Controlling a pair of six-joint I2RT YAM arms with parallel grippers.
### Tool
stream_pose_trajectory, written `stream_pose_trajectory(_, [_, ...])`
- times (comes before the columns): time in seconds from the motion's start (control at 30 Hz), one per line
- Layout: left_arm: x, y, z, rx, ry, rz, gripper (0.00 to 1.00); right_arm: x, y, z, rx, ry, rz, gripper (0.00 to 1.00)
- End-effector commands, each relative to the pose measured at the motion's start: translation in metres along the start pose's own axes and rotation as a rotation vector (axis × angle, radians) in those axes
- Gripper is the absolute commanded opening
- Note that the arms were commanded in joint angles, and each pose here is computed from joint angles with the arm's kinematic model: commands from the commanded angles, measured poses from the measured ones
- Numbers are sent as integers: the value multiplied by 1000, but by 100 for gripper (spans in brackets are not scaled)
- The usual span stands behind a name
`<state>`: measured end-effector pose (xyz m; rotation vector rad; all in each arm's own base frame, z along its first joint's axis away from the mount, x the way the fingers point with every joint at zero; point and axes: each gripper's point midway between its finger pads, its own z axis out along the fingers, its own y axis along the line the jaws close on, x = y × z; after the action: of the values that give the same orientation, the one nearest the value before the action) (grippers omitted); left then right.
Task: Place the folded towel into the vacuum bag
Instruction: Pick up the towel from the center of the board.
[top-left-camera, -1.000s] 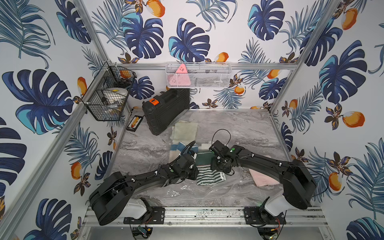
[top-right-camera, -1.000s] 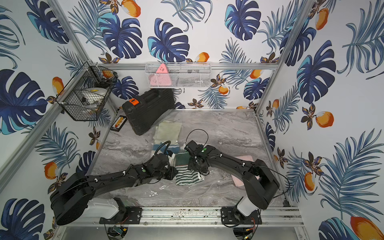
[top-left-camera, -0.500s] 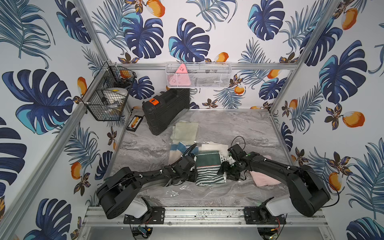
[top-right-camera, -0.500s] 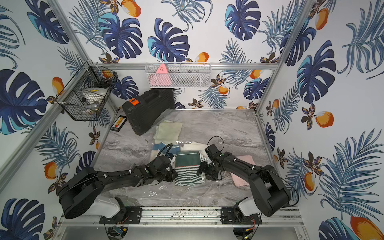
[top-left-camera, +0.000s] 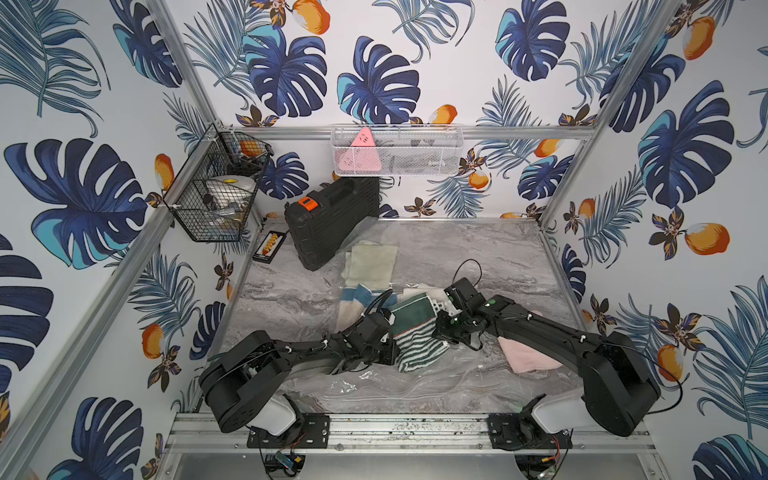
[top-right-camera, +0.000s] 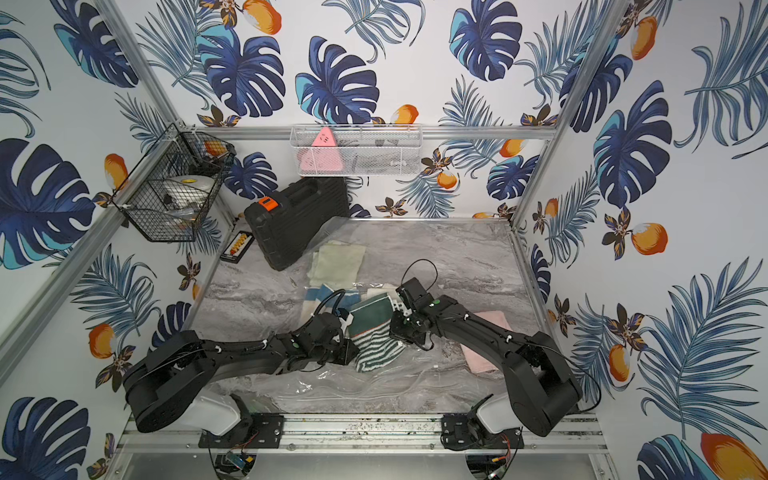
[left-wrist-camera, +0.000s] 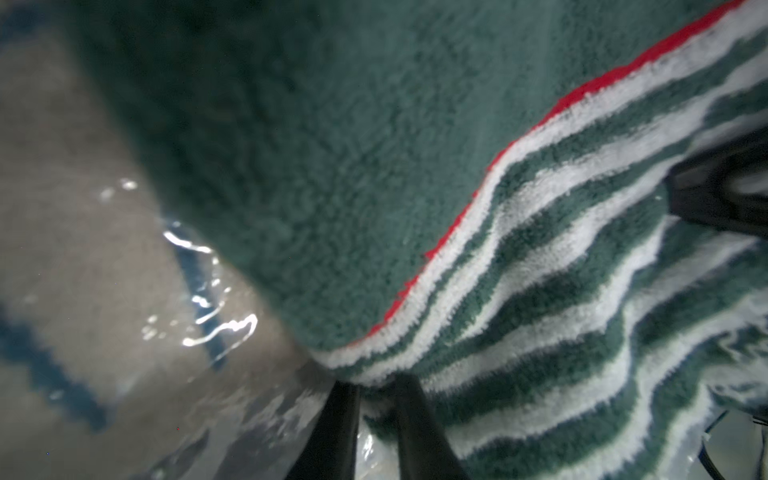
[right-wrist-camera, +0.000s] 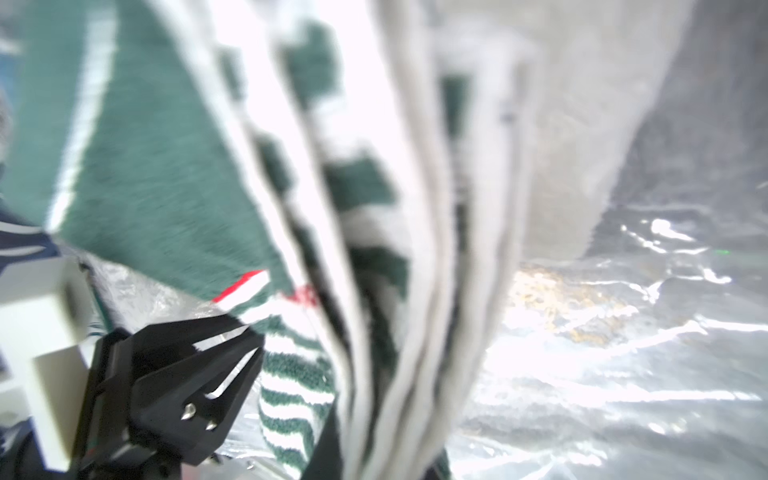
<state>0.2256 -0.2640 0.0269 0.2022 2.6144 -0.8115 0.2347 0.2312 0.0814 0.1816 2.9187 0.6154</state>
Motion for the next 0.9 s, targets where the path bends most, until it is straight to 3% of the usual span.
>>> stream_pose_trajectory(0.0, [-7,-16,1,85,-30,-22,21,6,-22,-14,311,-51,-128,10])
stream_pose_trajectory(0.07, [-9,-19,0,107,-45,-29,21,11,-13,-12,381,-67,-185,10])
stream_pose_trajectory(0.23, [-9,-19,1,123,-58,-36,21,30,55,9,185,-65,-230,13])
stream_pose_trajectory(0.33, [-8,-19,0,126,-57,-39,20,38,60,32,166,-37,-213,20])
stream_pose_trajectory(0.5, [-7,-14,-8,116,-66,-44,20,49,31,59,231,-14,-218,41])
stream_pose_trajectory(0.73, [-9,-5,-29,67,-71,-41,20,54,26,57,267,-30,-264,70])
stream_pose_trajectory(0.87, [-14,4,-45,-1,-84,-22,20,57,37,57,280,-40,-314,81])
